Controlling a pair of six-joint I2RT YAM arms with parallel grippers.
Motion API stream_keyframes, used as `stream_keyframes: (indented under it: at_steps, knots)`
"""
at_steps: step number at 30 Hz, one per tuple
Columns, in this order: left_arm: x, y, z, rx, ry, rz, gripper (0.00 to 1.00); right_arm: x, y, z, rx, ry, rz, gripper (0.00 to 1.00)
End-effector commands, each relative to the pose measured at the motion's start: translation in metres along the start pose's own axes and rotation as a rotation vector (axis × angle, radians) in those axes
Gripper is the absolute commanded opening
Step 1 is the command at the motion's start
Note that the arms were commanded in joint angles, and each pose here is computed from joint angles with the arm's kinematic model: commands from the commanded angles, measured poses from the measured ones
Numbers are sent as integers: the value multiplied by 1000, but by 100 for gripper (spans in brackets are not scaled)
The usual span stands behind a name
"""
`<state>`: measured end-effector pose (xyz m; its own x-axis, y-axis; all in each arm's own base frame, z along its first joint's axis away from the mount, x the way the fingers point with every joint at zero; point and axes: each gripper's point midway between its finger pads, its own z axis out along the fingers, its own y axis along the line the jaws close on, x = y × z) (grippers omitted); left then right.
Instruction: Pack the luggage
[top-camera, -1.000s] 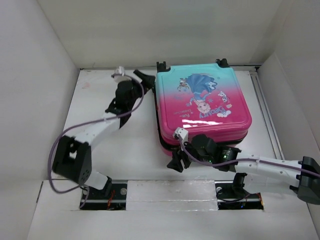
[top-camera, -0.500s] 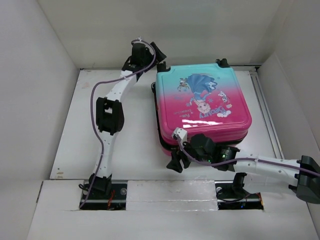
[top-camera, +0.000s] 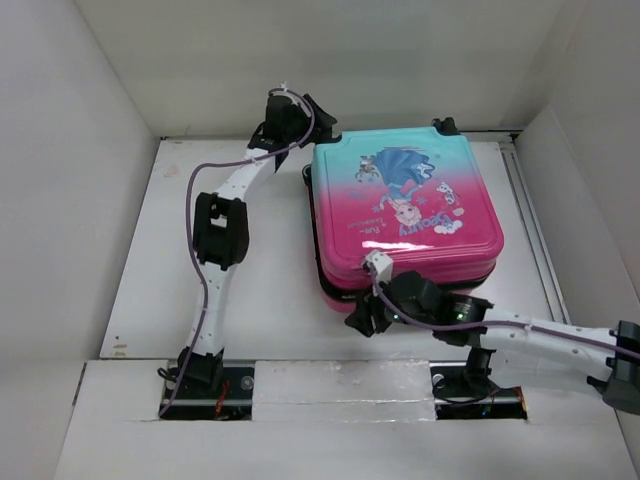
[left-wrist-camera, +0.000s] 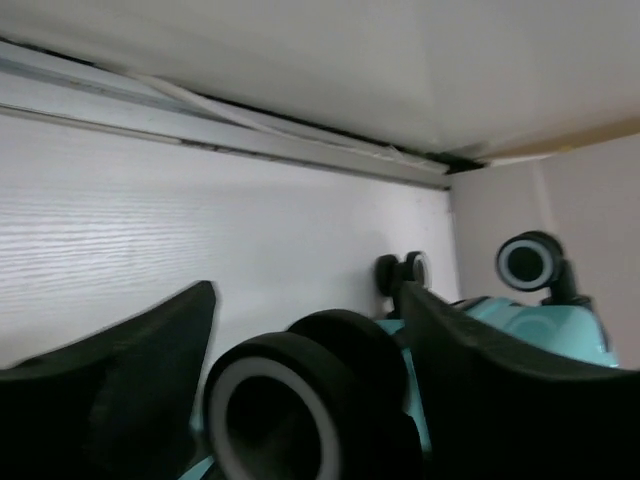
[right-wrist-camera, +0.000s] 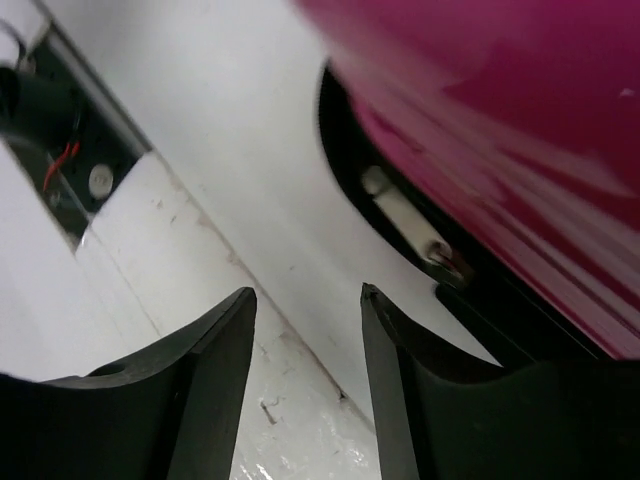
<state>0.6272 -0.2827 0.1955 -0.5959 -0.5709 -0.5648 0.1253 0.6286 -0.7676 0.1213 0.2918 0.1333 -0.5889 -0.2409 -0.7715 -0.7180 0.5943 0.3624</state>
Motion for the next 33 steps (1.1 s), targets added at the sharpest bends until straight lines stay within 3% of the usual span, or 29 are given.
stream_keyframes:
  at_steps: [1, 4, 6, 9, 11, 12, 14, 16, 18, 19, 21, 24, 27, 28, 33]
  knots:
    - [18, -32, -2, 138, 22, -36, 60, -28, -21, -24, 139, -163, 129, 51]
    - [15, -31, -9, 190, -13, -100, 20, -13, -51, -42, 267, -152, 183, 47]
    - [-1, -46, -21, 250, -64, -110, 2, -4, -69, -51, 346, -133, 209, 45]
    - [-20, -47, -41, 270, -134, -119, 0, -4, -80, -55, 389, -154, 242, 44]
    - [-21, -22, -54, 219, -159, -147, 0, -6, -88, -53, 423, -159, 239, 44]
    - [-48, -32, -77, 240, -240, -136, 0, -14, -90, -50, 420, -186, 231, 43]
    - [-40, 0, -96, 173, -253, -148, 0, -22, -107, -41, 453, -177, 166, 41]
    - [-66, -9, -137, 205, -340, -131, 0, -60, -115, -35, 410, -249, 140, 39]
    - [-56, 11, -155, 159, -342, -148, 0, -75, -132, -25, 415, -233, 72, 36]
    - [-62, -8, -175, 196, -370, -132, 0, -91, -134, -23, 396, -258, 51, 36]
    - [-56, 1, -192, 162, -384, -119, 0, -123, -144, -22, 373, -281, 24, 36]
    - [-59, -17, -221, 172, -411, -93, 0, -162, -146, -29, 324, -328, -38, 36]
    - [-61, -30, -240, 166, -412, -74, 0, -172, -142, -34, 279, -345, -41, 46]
    - [-65, -38, -246, 176, -419, -70, 0, -176, -139, -39, 277, -362, -47, 54]
    - [-72, -75, -278, 230, -413, -49, 0, -163, -150, -66, 340, -377, -20, 61]
